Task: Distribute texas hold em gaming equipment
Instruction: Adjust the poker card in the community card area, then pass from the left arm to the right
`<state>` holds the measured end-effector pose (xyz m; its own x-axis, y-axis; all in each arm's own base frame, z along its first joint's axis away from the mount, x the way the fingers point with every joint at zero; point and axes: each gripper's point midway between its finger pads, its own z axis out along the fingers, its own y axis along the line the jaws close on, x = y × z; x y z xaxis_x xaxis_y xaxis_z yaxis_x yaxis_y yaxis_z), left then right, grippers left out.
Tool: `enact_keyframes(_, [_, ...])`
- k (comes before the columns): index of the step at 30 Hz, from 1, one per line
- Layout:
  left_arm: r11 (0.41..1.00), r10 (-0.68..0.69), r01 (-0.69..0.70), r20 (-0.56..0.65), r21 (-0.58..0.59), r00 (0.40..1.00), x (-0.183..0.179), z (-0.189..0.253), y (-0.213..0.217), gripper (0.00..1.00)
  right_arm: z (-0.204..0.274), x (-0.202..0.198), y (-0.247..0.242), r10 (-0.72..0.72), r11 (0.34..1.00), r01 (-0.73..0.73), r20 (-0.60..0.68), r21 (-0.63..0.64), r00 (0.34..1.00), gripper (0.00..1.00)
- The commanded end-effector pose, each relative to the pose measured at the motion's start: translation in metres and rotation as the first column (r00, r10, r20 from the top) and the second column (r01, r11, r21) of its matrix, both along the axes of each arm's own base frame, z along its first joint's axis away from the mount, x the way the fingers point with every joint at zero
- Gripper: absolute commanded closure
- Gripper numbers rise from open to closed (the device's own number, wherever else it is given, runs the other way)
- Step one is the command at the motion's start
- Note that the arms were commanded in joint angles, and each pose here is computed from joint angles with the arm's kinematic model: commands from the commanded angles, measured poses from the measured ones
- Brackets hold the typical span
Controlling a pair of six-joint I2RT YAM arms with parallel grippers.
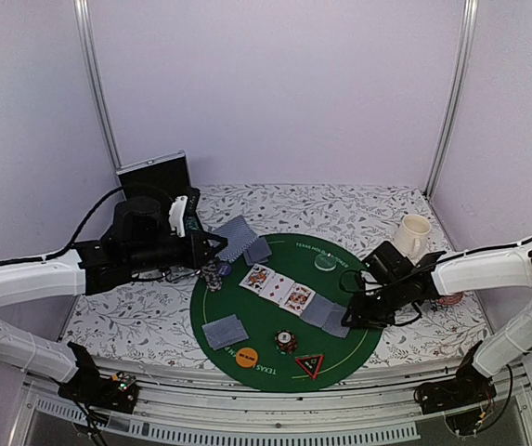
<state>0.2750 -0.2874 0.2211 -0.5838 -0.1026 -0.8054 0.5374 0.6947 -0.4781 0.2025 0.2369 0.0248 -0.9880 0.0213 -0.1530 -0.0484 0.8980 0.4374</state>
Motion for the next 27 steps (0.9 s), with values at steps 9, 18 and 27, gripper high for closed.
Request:
enact_keyframes(9, [0.95, -0.297, 0.308, 0.165, -0.05, 0.941, -0.039, 0.038, -0.042, 1.0, 0.222, 0.013, 0.109, 0.308, 0.749, -0.605, 0.668, 0.269, 0.678, 0.42])
enact_keyframes(18, [0.835, -0.518, 0.549, 0.283, -0.038, 0.807, -0.098, 0.062, -0.077, 1.0, 0.274, -0.003, 0.156, 0.329, 0.538, -0.805, 0.817, 0.25, 0.473, 0.28])
enact_keyframes(27, [0.815, -0.545, 0.578, 0.287, -0.038, 0.788, -0.101, 0.062, -0.084, 1.0, 0.262, -0.016, 0.162, 0.391, 0.488, -0.838, 0.797, 0.244, 0.46, 0.86])
